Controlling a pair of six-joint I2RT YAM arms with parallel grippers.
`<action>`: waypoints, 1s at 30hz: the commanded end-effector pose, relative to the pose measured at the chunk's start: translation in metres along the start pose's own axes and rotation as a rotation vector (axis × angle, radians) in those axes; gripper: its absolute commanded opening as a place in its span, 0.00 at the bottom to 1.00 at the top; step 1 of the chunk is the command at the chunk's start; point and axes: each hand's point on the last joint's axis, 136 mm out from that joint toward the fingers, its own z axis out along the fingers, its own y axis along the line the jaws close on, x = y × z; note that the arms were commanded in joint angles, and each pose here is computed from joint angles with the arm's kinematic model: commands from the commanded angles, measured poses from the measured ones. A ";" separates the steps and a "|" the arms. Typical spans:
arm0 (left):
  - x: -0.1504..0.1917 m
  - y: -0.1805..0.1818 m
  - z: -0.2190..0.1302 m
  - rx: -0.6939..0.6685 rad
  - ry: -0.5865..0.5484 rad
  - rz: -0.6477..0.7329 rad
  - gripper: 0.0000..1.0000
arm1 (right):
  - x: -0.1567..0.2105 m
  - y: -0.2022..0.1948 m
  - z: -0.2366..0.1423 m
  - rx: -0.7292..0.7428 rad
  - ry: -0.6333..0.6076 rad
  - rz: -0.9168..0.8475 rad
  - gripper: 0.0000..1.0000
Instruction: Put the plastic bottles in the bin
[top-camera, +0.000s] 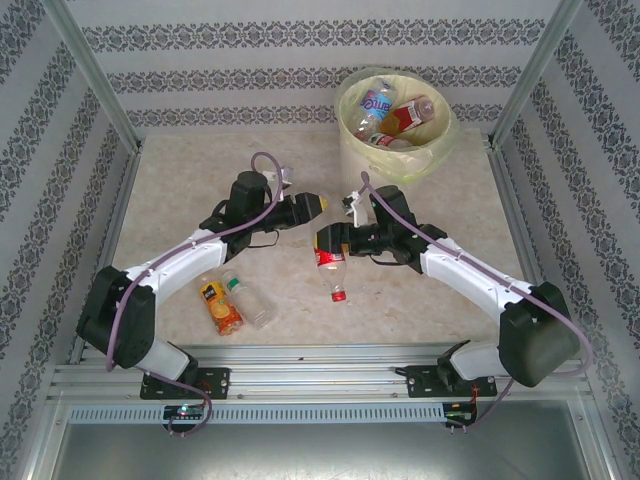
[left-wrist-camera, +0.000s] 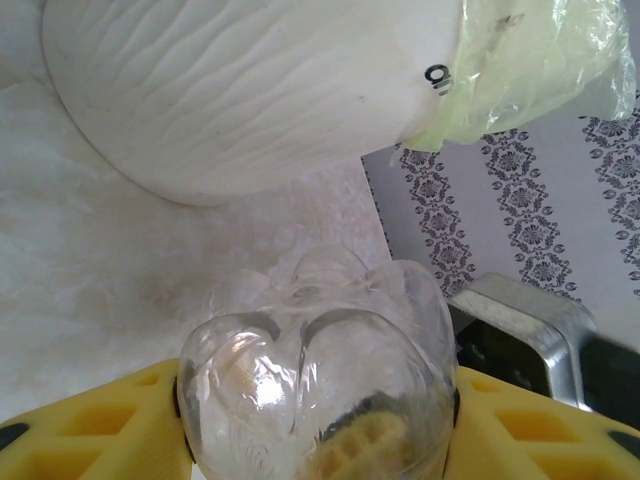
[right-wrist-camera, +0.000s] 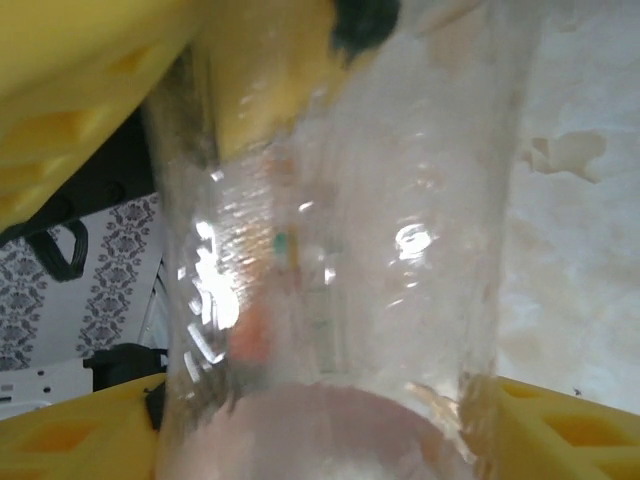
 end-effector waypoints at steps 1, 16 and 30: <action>-0.008 -0.022 -0.010 0.055 -0.046 0.043 0.59 | -0.013 0.013 -0.003 -0.012 -0.045 -0.045 0.64; -0.027 -0.094 -0.056 0.223 -0.152 0.339 1.00 | -0.023 0.024 -0.078 0.114 -0.211 -0.116 0.52; -0.001 -0.131 -0.096 0.322 -0.146 0.708 1.00 | -0.115 0.051 -0.198 0.434 -0.582 -0.283 0.52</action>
